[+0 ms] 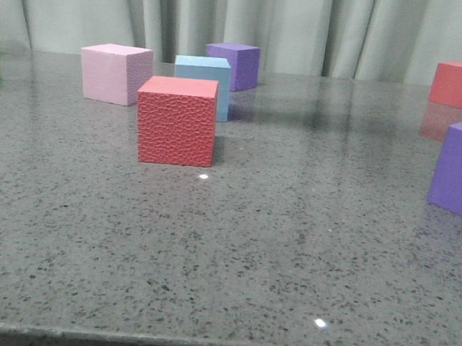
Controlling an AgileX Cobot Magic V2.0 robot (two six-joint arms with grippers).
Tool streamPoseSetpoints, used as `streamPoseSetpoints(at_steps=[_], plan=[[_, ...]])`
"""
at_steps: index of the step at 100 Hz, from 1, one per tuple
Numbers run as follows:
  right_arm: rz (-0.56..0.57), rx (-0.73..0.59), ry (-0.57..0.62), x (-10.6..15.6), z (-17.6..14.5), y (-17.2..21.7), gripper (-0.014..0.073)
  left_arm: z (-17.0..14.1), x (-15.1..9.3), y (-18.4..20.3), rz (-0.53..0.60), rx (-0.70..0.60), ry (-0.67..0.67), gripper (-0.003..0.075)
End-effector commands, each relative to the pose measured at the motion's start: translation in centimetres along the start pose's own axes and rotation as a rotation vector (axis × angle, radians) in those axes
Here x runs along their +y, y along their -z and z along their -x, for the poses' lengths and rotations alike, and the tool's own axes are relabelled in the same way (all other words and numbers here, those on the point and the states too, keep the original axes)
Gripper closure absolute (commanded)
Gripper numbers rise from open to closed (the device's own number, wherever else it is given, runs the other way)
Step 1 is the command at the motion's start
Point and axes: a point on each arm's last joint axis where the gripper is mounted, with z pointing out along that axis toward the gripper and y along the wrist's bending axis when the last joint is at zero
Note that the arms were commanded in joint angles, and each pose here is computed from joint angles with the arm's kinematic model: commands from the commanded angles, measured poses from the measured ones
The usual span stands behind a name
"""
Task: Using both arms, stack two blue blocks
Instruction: 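Lower the left gripper onto the second light blue cube and grasp it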
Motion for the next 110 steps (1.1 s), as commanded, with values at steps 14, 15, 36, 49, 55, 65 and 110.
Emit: streamPoseSetpoints(at_steps=[14, 15, 36, 49, 55, 65, 110], plan=[[0.039, -0.186, 0.036, -0.3, -1.6, 6.2, 0.0007, 2.7, -0.1, -2.3, 0.001, 0.036, 0.020, 0.0121], [0.043, -0.203, 0.036, -0.3, -1.7, 6.7, 0.0007, 2.8, -0.1, -2.4, 0.001, 0.039, 0.020, 0.0121], [0.061, -0.303, 0.039, -1.7, -6.2, 9.0, 0.0007, 4.0, -0.1, -5.4, 0.009, 0.190, 0.069, 0.0121], [0.054, -0.338, 0.053, -2.6, -9.1, 10.0, 0.0007, 5.1, -0.1, -7.3, 0.014, 0.252, 0.072, 0.0121], [0.059, -0.355, 0.054, -2.9, -10.2, 10.7, 0.0007, 5.7, 0.1, -8.2, 0.025, 0.271, 0.076, 0.0121], [0.065, -0.351, 0.046, -3.3, -11.8, 11.4, 0.0007, 6.6, 0.9, -9.7, 0.060, 0.303, 0.086, 0.0121], [0.096, -0.362, 0.022, -3.6, -13.8, 13.8, 0.0007, 7.4, 3.2, -18.7, 0.110, 0.561, 0.093, 0.0121]])
